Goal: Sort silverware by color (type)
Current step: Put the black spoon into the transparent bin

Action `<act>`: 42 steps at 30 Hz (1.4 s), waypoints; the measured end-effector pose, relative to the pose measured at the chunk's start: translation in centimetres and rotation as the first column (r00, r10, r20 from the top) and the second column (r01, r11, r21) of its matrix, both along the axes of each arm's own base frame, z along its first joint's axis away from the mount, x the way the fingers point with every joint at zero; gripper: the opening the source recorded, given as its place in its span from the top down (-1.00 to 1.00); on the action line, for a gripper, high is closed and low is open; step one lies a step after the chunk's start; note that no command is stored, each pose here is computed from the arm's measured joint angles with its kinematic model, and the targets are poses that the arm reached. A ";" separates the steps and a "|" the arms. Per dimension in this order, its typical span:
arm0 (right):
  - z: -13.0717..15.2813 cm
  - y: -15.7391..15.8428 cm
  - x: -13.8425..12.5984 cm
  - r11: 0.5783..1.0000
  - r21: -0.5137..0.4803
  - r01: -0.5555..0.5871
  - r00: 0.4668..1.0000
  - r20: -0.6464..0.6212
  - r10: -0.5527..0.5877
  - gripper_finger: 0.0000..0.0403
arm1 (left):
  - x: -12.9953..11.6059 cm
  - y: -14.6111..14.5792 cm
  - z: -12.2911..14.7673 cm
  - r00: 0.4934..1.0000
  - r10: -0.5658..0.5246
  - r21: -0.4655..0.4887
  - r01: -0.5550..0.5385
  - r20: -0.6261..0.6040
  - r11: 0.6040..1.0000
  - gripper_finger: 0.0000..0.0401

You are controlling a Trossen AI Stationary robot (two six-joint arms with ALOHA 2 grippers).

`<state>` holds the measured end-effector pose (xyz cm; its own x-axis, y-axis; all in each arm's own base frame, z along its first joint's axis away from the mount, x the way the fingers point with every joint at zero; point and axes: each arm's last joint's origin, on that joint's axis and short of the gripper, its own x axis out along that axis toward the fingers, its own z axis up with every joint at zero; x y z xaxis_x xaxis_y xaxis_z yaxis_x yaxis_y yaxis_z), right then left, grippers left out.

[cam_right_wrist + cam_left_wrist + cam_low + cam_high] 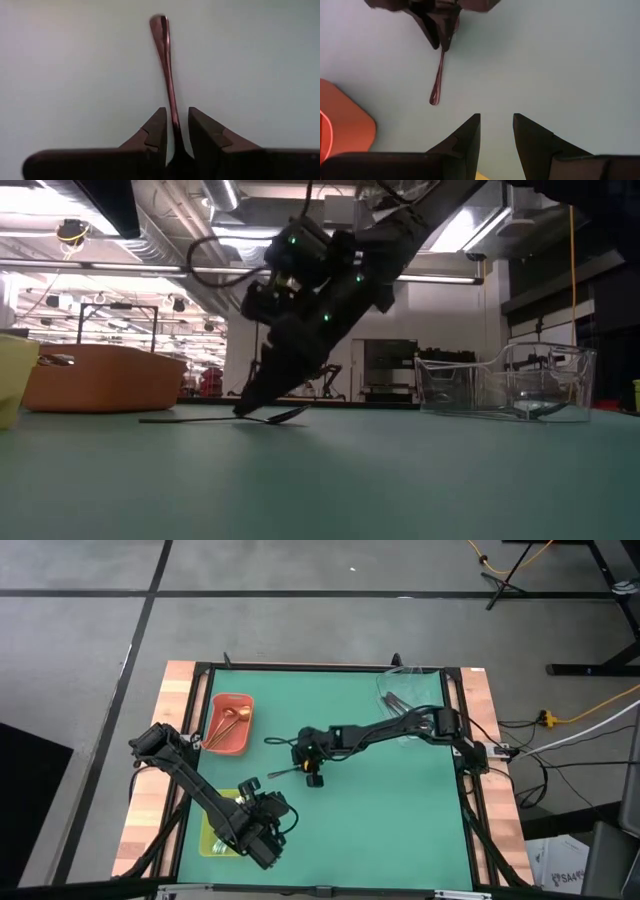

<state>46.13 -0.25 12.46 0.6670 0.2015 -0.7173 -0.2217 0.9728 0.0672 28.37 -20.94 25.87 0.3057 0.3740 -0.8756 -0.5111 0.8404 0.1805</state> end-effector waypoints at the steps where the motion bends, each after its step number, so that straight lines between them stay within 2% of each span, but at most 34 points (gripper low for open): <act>1: -0.3 0.0 0.1 1.000 -0.004 0.004 1.000 -0.003 -0.004 0.66 | 0.0 0.0 0.0 1.000 -0.001 0.000 0.001 0.001 1.000 0.45; 18: -1.5 -0.1 0.1 1.000 -0.015 0.015 0.999 -0.043 -0.016 0.66 | 0.1 -0.1 0.0 1.000 0.000 -0.007 0.000 0.012 1.000 0.45; 27: -1.6 -0.1 0.0 1.000 -0.020 0.011 0.999 -0.049 -0.012 0.97 | 0.5 0.3 0.0 1.000 0.013 -0.011 -0.013 0.021 1.000 0.45; 32: -1.7 -0.1 0.0 1.000 -0.019 0.010 0.999 -0.050 -0.011 0.93 | 0.8 0.7 0.0 1.000 0.023 -0.009 -0.023 0.019 1.000 0.45; 42: -1.7 -0.1 0.0 1.000 -0.016 0.008 0.999 -0.051 -0.009 0.98 | 1.4 1.6 0.0 0.998 0.060 -0.011 -0.060 0.021 0.998 0.45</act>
